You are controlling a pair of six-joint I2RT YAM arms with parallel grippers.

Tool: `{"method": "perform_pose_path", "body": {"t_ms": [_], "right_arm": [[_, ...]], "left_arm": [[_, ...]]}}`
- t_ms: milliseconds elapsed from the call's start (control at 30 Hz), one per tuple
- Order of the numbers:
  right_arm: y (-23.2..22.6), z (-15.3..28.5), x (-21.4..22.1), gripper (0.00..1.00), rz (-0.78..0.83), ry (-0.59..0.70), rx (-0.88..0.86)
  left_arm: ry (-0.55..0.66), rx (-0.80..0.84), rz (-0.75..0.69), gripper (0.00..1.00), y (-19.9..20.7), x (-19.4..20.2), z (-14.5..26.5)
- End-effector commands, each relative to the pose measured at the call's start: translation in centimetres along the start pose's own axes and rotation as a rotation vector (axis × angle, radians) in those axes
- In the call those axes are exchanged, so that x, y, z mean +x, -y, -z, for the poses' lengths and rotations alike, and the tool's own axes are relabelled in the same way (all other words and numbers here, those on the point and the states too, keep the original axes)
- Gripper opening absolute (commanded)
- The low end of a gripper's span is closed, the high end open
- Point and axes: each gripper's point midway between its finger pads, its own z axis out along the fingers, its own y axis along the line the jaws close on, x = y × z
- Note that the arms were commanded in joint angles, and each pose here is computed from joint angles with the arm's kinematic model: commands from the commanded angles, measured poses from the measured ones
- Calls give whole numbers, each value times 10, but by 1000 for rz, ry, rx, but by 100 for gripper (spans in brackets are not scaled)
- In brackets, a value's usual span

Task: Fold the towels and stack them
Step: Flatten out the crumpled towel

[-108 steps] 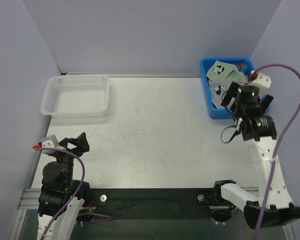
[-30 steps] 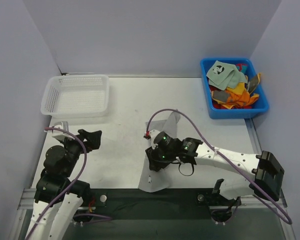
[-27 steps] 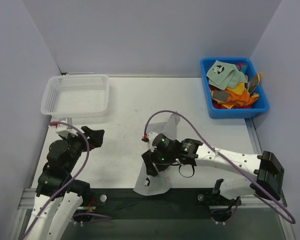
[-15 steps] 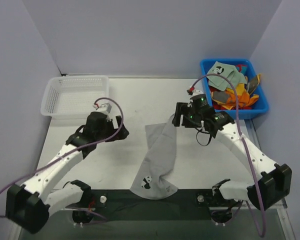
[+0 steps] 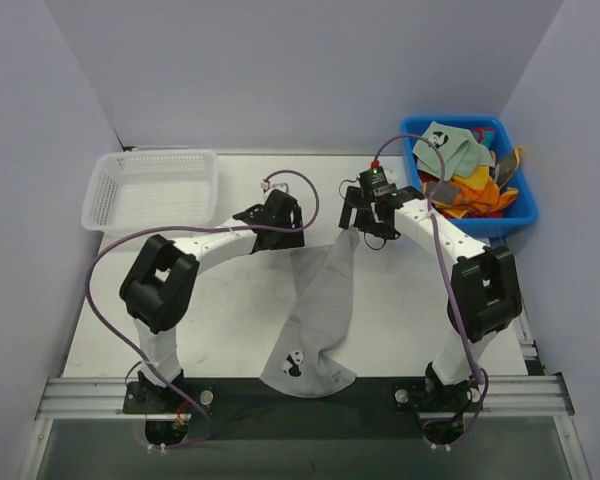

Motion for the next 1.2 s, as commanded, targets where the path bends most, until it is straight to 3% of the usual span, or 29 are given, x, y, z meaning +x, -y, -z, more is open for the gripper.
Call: {"method": "perform_pose_path", "body": {"t_ms": [0,167,533,767,967,1167], "right_arm": [[6,-8,-22,83,-61,53,75],[6,-26,-23,83,-92,40,100],[2,-51,-26,81,-161,31,132],[5,-74,-20,81,-207,13,177],[2,-87,-22,81,-217,5,186],[4,-97,-17,80,-225,-10,200]], "left_arm": [[17,-42,-14,80,9,-6,-19],[-43,-77,-35,74,5,18,-36],[-104,-78,-36,52,-1,56,-42],[-121,-71,-36,41,-1,63,-44],[-130,-80,-36,37,-4,70,-45],[-131,-97,-37,20,-10,74,-46]]}}
